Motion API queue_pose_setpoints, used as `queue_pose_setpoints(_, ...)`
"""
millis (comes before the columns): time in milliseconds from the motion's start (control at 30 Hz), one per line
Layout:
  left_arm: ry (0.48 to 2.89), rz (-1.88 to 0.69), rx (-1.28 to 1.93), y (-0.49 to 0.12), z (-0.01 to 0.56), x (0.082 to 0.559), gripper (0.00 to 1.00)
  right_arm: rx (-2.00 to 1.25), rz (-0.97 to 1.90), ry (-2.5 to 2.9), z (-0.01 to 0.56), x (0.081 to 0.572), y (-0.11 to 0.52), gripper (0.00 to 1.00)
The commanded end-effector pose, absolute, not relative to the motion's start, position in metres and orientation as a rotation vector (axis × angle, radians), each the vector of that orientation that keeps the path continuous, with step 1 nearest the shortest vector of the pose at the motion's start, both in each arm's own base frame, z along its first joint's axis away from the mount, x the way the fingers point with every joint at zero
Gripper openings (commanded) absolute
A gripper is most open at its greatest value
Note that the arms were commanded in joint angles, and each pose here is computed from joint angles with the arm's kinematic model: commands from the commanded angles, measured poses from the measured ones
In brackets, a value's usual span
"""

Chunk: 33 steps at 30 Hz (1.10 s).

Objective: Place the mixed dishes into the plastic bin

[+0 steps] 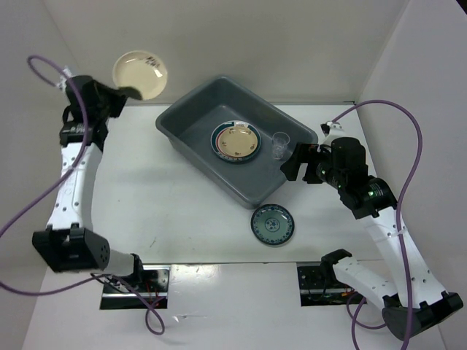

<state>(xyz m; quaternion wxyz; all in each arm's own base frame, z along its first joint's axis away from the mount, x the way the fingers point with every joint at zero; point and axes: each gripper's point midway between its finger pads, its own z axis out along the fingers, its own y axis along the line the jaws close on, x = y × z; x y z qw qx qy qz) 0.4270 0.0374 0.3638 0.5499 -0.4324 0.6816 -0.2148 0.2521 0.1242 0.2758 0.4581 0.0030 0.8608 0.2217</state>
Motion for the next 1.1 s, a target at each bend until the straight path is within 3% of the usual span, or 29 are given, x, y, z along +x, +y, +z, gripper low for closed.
queue_pose_setpoints(0, 1.739, -0.817, -0.828, -0.047, 0.366, 0.469, 0.00, -0.021, 0.553, 2.061, 0.290, 0.259, 0.126, 0.99)
queue_pose_setpoints(133, 1.824, -0.945, -0.716, -0.127, 0.349, 0.491, 0.00, -0.006, 0.535, 2.032, 0.303, 0.261, 0.122, 0.99)
queue_pose_setpoints(333, 2.084, -0.973, -0.544, -0.226, 0.271, 0.514, 0.00, 0.028, 0.498, 2.059, 0.298, 0.261, 0.116, 0.99)
queue_pose_setpoints(667, 2.319, -0.794, -0.599, -0.236, 0.137, 0.525, 0.00, 0.114, 0.489, 2.075, 0.300, 0.253, 0.108, 0.99)
queue_pose_setpoints(1067, 2.365, -0.784, -0.596, -0.241, 0.101, 0.535, 0.04, 0.181, 0.499, 2.082, 0.301, 0.246, 0.104, 0.99)
